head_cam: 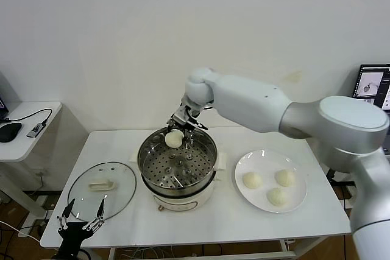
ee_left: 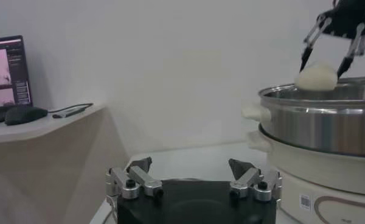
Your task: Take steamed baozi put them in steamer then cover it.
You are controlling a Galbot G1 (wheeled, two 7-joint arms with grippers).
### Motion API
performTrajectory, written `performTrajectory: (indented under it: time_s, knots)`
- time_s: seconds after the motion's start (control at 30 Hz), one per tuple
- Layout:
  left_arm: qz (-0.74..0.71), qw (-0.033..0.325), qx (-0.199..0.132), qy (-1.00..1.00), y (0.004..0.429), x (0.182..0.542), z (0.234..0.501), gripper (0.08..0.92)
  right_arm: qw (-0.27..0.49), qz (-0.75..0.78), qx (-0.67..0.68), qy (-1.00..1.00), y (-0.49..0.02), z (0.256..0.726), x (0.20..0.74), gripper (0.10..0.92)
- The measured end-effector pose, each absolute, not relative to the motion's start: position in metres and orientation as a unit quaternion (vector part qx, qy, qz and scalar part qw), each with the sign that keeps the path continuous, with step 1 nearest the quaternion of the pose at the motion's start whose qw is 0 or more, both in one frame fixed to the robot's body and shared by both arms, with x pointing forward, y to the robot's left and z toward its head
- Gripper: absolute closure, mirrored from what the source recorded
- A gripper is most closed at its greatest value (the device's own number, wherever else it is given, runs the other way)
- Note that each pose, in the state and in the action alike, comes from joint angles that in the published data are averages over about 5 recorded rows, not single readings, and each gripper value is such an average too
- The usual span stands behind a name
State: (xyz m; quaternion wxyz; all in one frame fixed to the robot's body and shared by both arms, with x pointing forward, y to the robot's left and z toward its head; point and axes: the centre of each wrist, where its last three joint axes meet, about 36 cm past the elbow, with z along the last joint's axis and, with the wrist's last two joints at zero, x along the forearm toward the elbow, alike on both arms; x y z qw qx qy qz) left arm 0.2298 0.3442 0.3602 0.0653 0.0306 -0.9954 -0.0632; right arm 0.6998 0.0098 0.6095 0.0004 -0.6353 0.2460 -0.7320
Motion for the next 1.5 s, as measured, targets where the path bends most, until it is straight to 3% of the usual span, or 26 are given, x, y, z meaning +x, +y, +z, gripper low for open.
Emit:
performTrajectory:
  time_s: [0.43, 0.7, 0.9, 1.17, 1.5]
  knots:
    - [-0.064, 0.063, 0.034, -0.995, 0.345, 0.234, 0.359, 0.177, 0.029, -0.753, -0.629, 0.189, 0.018, 0.587, 0.710, 0.428]
    - [-0.066, 0.063, 0.035, -0.995, 0.346, 0.235, 0.358, 0.177, 0.044, -0.755, -0.630, 0.178, 0.016, 0.585, 0.713, 0.235]
    - [-0.065, 0.061, 0.035, -0.995, 0.344, 0.234, 0.360, 0.177, 0.041, -0.753, -0.629, 0.188, 0.008, 0.600, 0.711, 0.200]
    - [-0.070, 0.058, 0.034, -0.995, 0.344, 0.233, 0.366, 0.177, -0.008, -0.737, -0.628, 0.251, -0.033, 0.645, 0.693, 0.200]
    - [-0.083, 0.051, 0.036, -0.995, 0.352, 0.239, 0.373, 0.177, -0.149, -0.696, -0.583, 0.392, -0.134, 0.676, 0.659, 0.200]
